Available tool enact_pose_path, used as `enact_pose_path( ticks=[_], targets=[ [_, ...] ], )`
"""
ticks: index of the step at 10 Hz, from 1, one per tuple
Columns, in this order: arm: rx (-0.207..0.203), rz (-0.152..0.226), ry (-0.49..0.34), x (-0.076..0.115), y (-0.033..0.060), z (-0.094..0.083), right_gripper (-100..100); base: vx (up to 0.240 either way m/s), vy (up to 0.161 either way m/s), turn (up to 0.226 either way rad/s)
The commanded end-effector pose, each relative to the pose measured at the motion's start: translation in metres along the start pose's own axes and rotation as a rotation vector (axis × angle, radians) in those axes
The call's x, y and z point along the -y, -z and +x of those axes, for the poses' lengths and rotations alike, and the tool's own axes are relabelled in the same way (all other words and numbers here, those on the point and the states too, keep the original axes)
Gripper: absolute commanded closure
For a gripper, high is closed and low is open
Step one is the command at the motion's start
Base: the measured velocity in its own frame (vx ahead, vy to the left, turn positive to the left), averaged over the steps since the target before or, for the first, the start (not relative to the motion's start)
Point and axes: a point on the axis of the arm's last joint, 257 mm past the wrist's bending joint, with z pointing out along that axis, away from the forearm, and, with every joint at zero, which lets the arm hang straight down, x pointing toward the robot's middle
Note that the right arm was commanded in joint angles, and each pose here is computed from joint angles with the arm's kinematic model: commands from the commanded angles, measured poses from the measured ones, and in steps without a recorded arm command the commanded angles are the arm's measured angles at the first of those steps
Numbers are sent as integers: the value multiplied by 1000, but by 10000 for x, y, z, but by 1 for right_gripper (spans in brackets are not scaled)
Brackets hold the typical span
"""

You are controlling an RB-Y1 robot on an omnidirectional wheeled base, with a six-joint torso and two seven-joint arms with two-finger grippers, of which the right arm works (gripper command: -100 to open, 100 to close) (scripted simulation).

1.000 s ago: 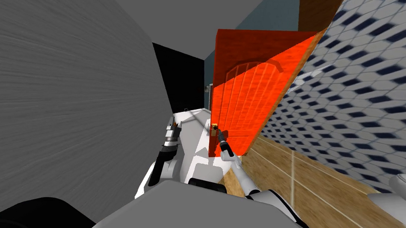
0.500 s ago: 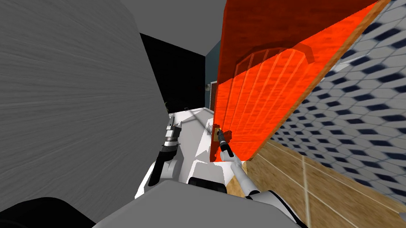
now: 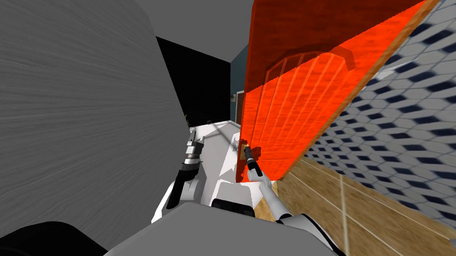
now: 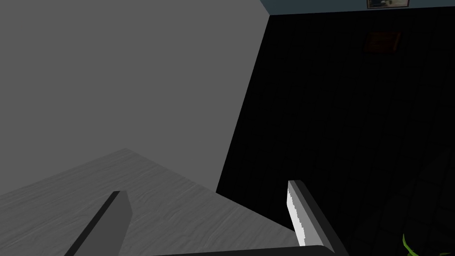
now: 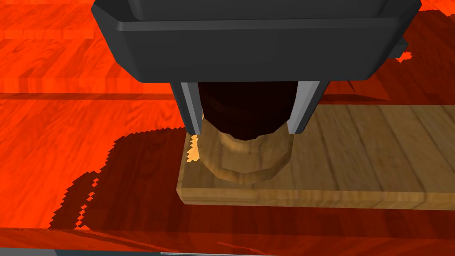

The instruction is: Push the door open

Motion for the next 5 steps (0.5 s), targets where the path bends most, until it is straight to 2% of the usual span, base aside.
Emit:
enact_pose_path(
  ticks=[1, 2, 3, 5],
  targets=[
    [0, -1, -1, -4, -1, 2, 100, -10, -1, -3],
    [0, -1, -1, -4, -1, 2, 100, 0, 0, 0],
    [4, 4, 16, 21, 11, -69, 100, 104, -39, -108],
    [5, 5, 26, 22, 13, -105, 100, 158, -42, -94]
  ],
)
